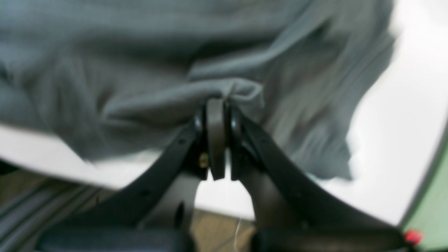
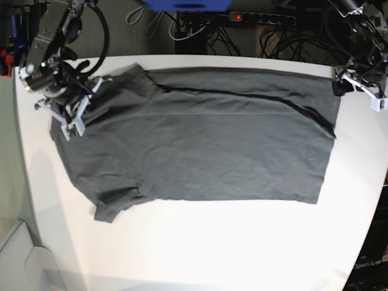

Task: Layout the t-shirt on the table in an organized manner, then fold the t-shirt properly
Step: 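Release with the right gripper and grasp the sleeve corner near the hem, then move the left gripper to the hem corner and grasp it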

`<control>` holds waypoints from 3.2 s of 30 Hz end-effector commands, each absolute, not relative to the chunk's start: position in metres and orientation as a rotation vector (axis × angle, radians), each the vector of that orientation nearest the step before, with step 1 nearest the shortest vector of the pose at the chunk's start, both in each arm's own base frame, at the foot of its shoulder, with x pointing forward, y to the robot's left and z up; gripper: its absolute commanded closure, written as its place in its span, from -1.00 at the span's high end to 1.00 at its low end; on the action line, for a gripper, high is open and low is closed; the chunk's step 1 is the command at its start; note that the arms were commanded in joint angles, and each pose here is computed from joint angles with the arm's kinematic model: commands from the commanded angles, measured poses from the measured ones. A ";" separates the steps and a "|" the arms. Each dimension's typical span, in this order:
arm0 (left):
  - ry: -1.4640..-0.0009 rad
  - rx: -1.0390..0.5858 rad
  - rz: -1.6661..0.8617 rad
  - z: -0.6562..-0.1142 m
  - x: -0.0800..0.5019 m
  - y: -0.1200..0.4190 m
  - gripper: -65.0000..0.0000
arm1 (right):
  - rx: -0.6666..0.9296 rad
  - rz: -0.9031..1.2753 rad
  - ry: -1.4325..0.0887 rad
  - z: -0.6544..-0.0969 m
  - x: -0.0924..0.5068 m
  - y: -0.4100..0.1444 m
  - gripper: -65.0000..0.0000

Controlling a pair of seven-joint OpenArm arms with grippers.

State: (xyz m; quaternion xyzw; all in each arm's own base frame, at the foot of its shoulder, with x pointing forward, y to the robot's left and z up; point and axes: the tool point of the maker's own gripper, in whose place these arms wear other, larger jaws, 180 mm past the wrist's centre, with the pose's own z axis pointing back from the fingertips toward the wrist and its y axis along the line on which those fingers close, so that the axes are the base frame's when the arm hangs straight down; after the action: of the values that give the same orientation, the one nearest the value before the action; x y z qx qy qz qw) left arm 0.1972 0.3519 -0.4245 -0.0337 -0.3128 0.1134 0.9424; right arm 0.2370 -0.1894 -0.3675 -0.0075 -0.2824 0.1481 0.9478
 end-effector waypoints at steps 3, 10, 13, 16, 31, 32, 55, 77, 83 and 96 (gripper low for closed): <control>-0.630 -0.030 0.268 -0.419 0.186 0.368 0.44 | -0.012 0.352 -0.671 -0.340 0.273 -0.174 -1.00; -0.645 -0.007 0.315 -0.415 0.179 0.381 0.44 | 0.010 0.434 -0.731 -0.317 0.316 -0.149 -1.00; -0.646 -0.005 0.315 -0.414 0.178 0.382 0.44 | 0.034 0.449 -0.730 -0.319 0.330 -0.141 -1.00; -0.649 0.001 0.334 -0.414 0.175 0.386 0.44 | 0.054 0.453 -0.726 -0.320 0.342 -0.137 -1.00; -0.649 0.004 0.339 -0.413 0.173 0.387 0.44 | 0.123 0.443 -0.708 -0.326 0.380 -0.129 -1.00; -0.649 0.004 0.339 -0.413 0.173 0.387 0.44 | 0.129 0.456 -0.708 -0.326 0.382 -0.124 -1.00; -0.942 0.154 0.228 -0.308 0.243 0.401 0.45 | 0.100 0.461 -0.827 -0.280 0.465 -0.162 0.05; -1.119 -0.008 0.035 -0.286 0.445 0.330 0.44 | 0.222 0.239 -0.896 -0.342 0.482 -0.238 0.05; -1.146 -0.092 0.068 -0.299 0.463 0.318 0.45 | 0.229 0.126 -0.912 -0.364 0.478 -0.254 0.05; -1.142 -0.142 0.088 -0.314 0.466 0.309 0.45 | 0.151 0.038 -0.954 -0.365 0.478 -0.287 0.05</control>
State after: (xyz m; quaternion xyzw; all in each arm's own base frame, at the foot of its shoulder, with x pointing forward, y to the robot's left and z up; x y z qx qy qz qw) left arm 0.4528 0.3013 -0.3414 -0.0708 -0.5057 0.0429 0.8588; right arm 0.4642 -0.2774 -0.3885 0.0780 -0.4285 0.0188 0.9000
